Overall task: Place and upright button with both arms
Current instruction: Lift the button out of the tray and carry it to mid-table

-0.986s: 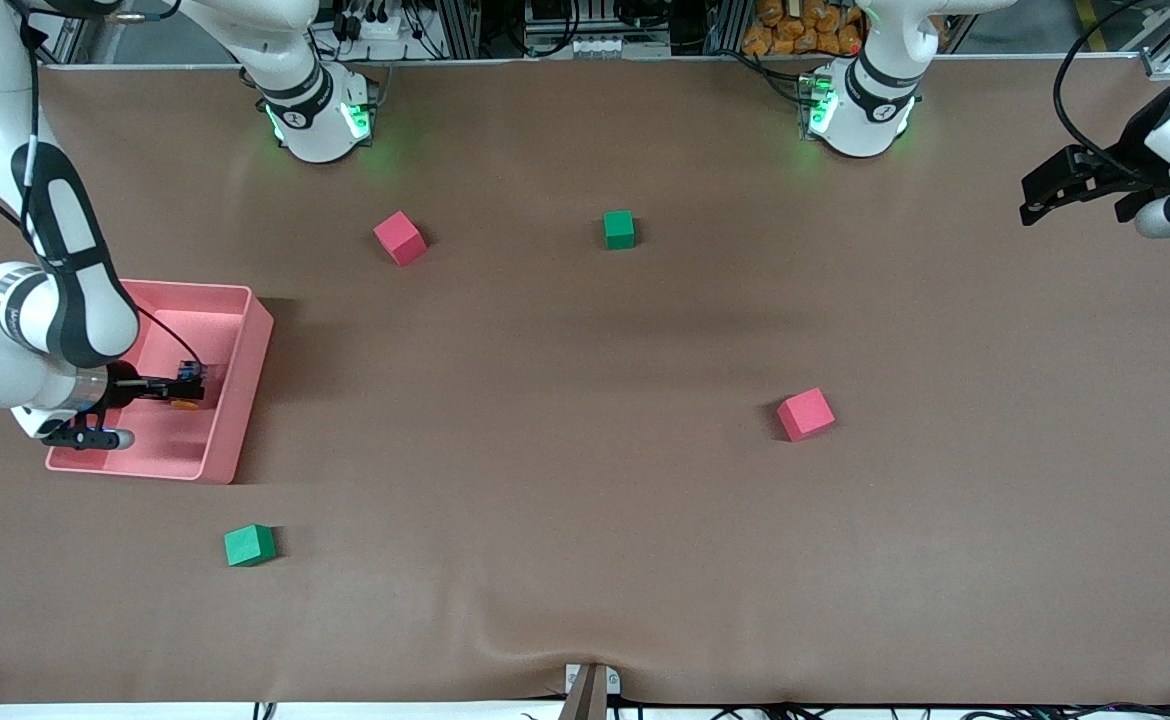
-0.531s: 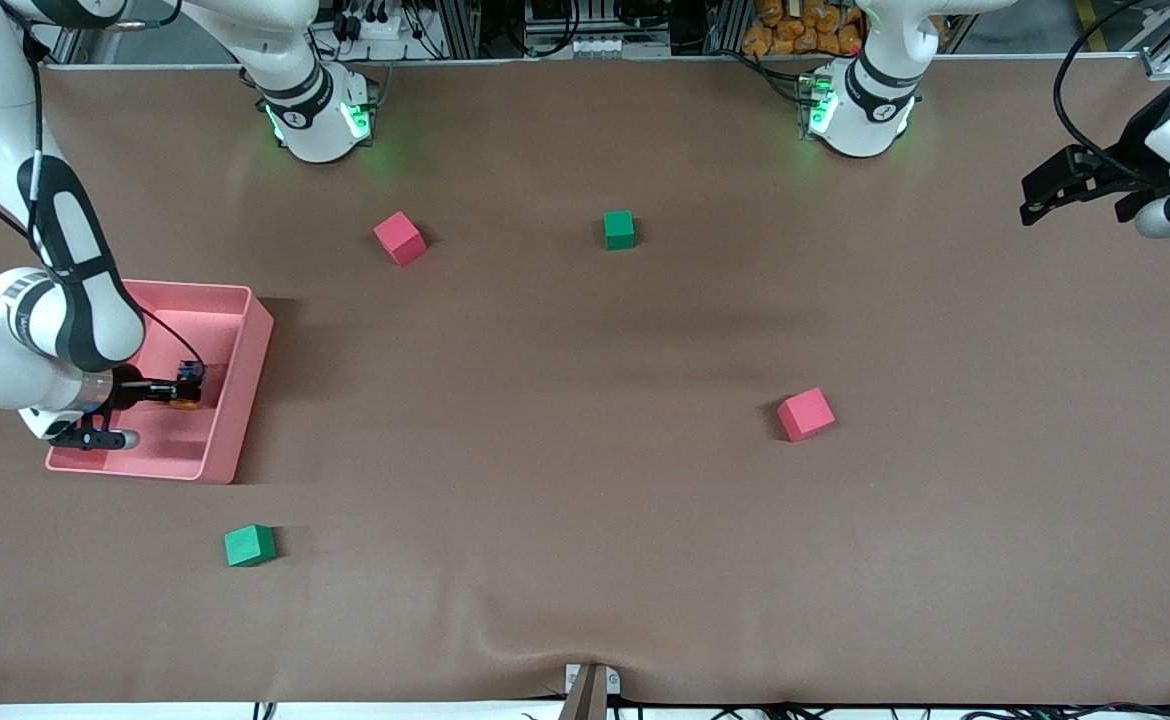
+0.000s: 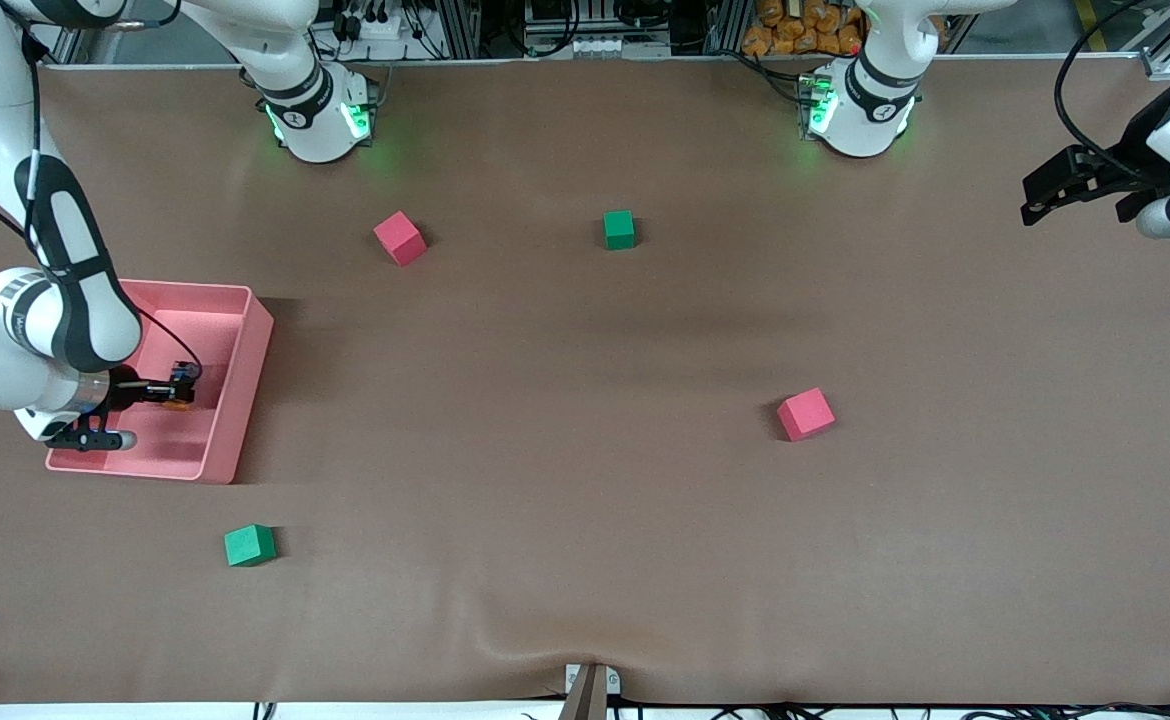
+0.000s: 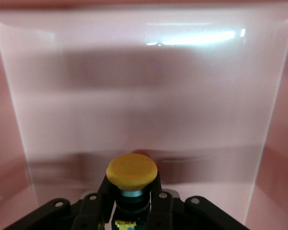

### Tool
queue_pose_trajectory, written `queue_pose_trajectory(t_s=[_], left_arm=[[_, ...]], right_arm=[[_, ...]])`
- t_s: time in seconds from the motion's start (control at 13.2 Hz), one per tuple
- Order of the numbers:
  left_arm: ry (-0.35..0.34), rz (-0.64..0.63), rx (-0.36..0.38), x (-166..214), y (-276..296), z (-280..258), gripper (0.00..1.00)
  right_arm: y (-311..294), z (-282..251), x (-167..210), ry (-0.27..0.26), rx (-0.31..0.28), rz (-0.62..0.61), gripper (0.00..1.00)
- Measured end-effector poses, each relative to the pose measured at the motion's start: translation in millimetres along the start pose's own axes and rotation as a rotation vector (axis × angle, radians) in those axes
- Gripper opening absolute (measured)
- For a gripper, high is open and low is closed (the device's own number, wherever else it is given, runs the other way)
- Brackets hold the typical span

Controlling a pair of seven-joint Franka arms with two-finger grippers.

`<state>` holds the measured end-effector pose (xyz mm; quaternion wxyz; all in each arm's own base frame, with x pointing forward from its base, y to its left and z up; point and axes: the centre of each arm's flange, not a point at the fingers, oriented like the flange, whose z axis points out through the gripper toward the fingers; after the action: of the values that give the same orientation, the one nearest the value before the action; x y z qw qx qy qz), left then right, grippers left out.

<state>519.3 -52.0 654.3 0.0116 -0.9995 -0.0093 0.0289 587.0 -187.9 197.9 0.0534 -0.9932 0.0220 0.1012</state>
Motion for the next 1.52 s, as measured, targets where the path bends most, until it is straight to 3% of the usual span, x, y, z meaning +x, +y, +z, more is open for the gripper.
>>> queue_pose_trajectory(t_s=[0.23, 0.46, 0.76, 0.99, 1.29, 1.52], left_arm=[[0.000, -0.002, 0.000, 0, -1, 0, 1.00], [0.000, -0.003, 0.000, 0, -2, 0, 1.00], [-0.001, -0.008, -0.001, 1, -4, 0, 1.00], [-0.001, -0.009, -0.001, 1, -5, 1, 1.00], [-0.002, -0.011, -0.001, 1, -6, 1, 1.00], [-0.003, -0.014, -0.001, 2, -7, 1, 1.00]], right_arm=[[-5, -56, 12, -0.067, 0.030, -0.018, 0.33], [-27, -127, 24, -0.088, 0.040, -0.057, 0.33], [-127, -174, 40, -0.105, 0.009, -0.029, 0.33], [-255, -175, 47, -0.071, -0.011, 0.017, 0.33], [-417, -128, 48, 0.038, 0.040, 0.094, 0.33], [-513, -85, 30, 0.101, 0.057, 0.042, 0.33]])
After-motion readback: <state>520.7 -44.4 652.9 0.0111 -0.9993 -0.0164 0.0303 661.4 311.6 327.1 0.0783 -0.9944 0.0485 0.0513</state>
